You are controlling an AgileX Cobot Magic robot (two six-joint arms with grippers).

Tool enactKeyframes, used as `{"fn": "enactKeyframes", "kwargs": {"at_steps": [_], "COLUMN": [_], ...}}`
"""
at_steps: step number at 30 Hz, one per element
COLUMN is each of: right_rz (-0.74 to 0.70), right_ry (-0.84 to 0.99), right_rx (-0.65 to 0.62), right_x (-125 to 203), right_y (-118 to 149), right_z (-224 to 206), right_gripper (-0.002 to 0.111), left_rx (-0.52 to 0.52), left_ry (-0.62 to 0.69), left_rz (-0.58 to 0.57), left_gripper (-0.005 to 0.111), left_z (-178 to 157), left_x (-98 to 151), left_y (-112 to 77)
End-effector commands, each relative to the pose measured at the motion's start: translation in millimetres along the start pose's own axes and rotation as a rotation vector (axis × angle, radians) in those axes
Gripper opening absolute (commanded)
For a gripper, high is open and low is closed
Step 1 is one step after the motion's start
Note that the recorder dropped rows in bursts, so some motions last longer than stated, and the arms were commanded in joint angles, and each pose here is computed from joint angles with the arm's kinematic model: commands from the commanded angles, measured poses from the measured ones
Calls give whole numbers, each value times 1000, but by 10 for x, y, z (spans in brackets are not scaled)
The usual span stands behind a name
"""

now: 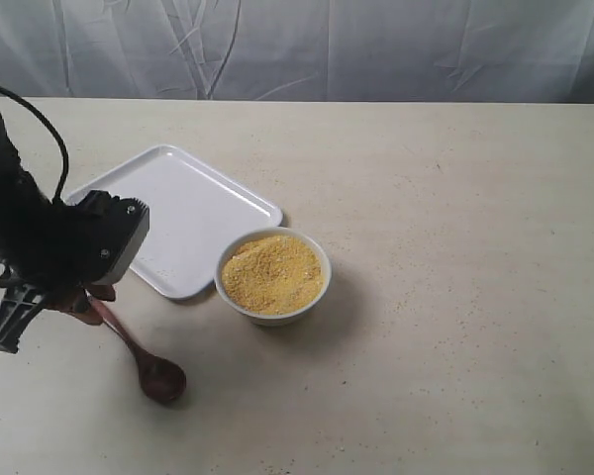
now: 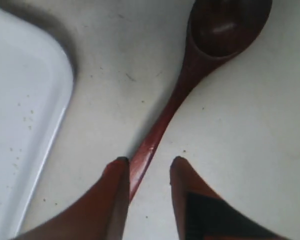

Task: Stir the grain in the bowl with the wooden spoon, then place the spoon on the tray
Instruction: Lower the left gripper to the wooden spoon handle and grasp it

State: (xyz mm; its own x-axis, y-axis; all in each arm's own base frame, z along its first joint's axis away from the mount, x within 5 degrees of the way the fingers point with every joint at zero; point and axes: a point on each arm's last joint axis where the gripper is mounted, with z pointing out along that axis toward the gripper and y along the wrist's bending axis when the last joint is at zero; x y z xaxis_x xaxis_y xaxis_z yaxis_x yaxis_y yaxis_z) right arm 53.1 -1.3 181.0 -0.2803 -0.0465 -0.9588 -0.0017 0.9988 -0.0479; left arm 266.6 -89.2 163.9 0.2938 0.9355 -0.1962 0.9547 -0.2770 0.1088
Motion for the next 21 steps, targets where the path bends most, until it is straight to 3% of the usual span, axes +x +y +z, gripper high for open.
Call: {"fn": "enactKeyframes", "kwargs": {"at_steps": [1,5,10,16,21], "right_rz": [-1,-1,-1,-1,-1], "right_ry": [-12,-12,-12,-12,-12], "right_rx": [6,6,6,6,6], "right_x": [1,1,1,1,1], "right_y": [-3,-3,-3,-3,-3], "right_z": [0,0,0,0,0], "right_gripper": [-1,-1,-1,-1,-1], "left_rx": [-10,16,45,21,0], "left_ry": [23,26,19,20,12], "left_rz": [90,139,120,128,143], "left_gripper": [34,34,34,0,0], "left_z": [147,269,412,320,116], "left_x": [43,73,98,78,27], "left_y": [70,80,85,88,51]}}
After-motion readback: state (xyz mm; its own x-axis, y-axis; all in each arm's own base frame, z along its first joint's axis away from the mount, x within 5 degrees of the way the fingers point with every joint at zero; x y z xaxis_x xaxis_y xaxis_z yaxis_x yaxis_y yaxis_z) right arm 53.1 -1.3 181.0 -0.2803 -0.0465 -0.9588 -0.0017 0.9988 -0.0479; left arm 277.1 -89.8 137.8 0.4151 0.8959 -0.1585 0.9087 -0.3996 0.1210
